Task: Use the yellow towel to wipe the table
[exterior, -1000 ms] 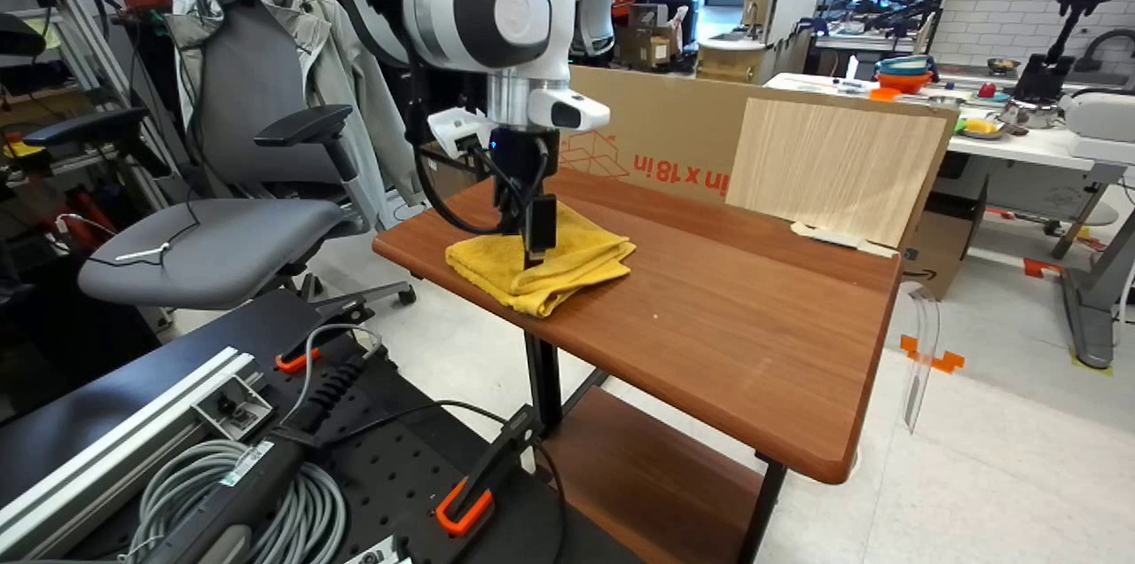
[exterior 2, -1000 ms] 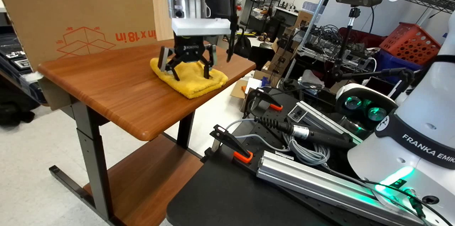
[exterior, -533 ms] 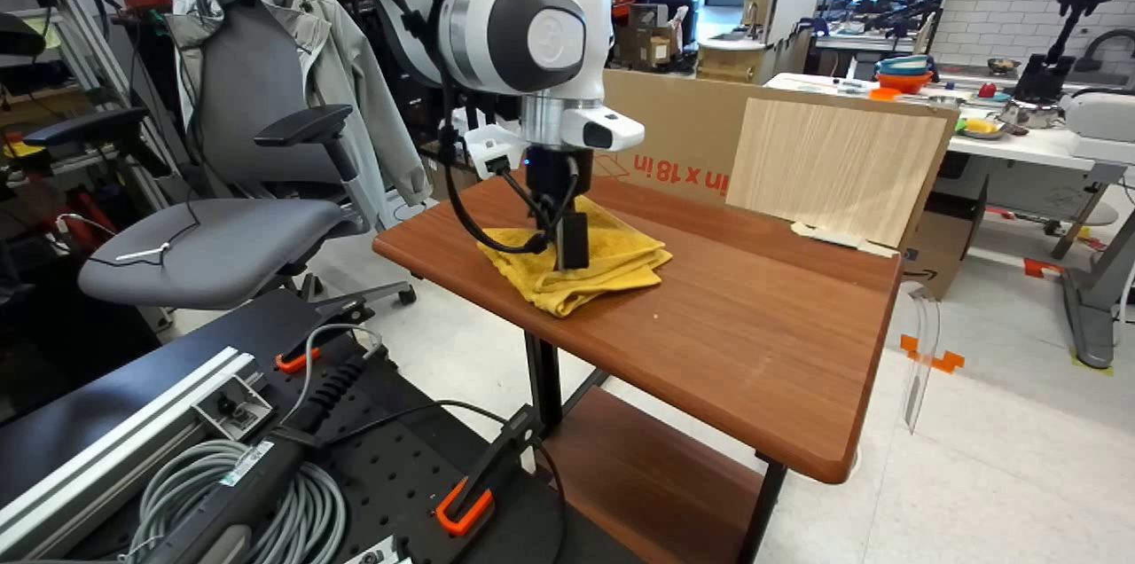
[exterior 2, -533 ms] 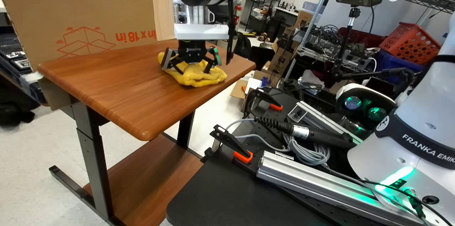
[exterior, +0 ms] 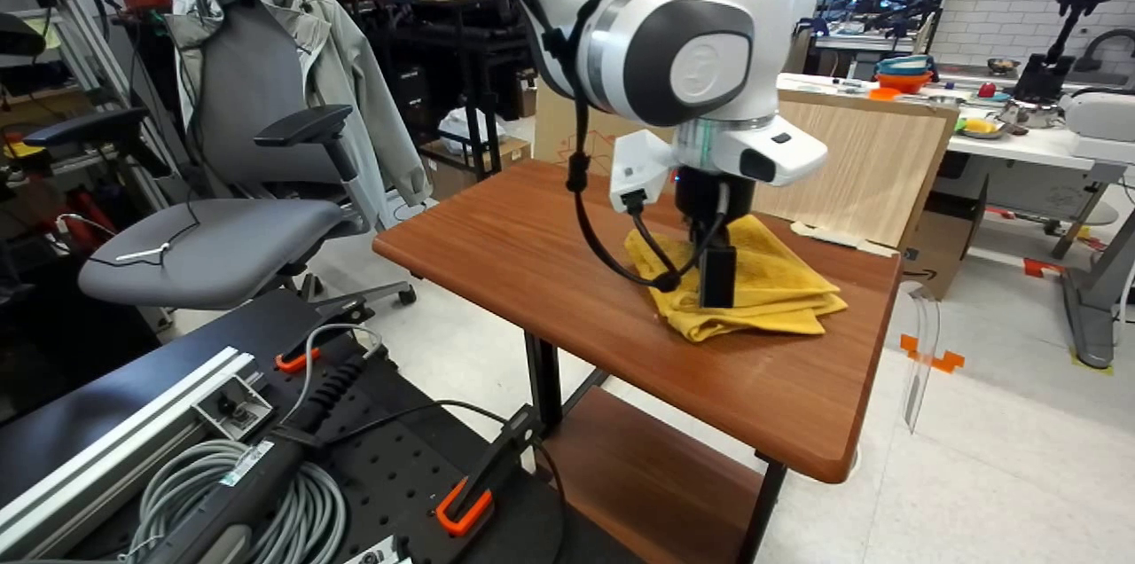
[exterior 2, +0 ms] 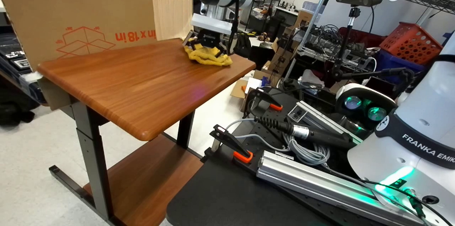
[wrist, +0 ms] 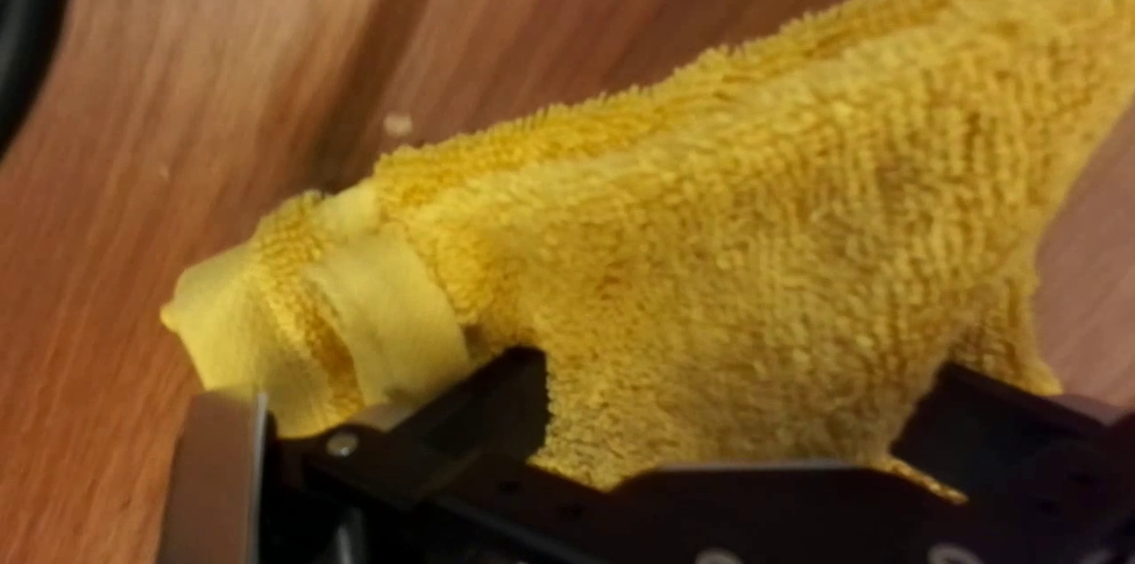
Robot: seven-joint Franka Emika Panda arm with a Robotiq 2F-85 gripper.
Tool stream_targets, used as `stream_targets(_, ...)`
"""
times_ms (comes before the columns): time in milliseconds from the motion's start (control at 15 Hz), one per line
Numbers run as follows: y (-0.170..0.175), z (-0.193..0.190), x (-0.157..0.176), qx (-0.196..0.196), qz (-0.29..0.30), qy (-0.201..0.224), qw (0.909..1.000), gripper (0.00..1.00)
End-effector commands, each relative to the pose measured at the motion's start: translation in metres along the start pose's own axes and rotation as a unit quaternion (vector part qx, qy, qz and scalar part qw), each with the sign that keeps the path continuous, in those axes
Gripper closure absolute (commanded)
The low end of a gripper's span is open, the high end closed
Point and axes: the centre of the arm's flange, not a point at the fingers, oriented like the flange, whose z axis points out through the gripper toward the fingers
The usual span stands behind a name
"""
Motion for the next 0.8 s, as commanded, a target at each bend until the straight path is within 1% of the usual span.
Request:
stream_targets(0, 0.009, 0.018, 0.049, 0.014, 0.085, 0.028, 0.9959, 0.0)
stream_targets(133, 0.017, 0.017, 0.063, 0.014, 0.116, 0.034, 0.9925, 0.0)
stream_targets(267, 0.021, 0.013, 0.055, -0.001, 0.117, 0.016, 0.993, 0.0)
stream_targets(333, 0.023, 0.01, 0.038, -0.027, 0.087, -0.022, 0.9956, 0.0)
stream_targets(400, 0.026, 0.01, 0.024, -0.038, 0.065, -0.041, 0.9963, 0.0)
stream_targets(533, 0.032, 0.009, -0.003, -0.059, 0.027, -0.06, 0.996, 0.0)
stream_targets(733, 0.031, 0.016, -0.034, -0.094, -0.02, -0.09, 0.9913, 0.0)
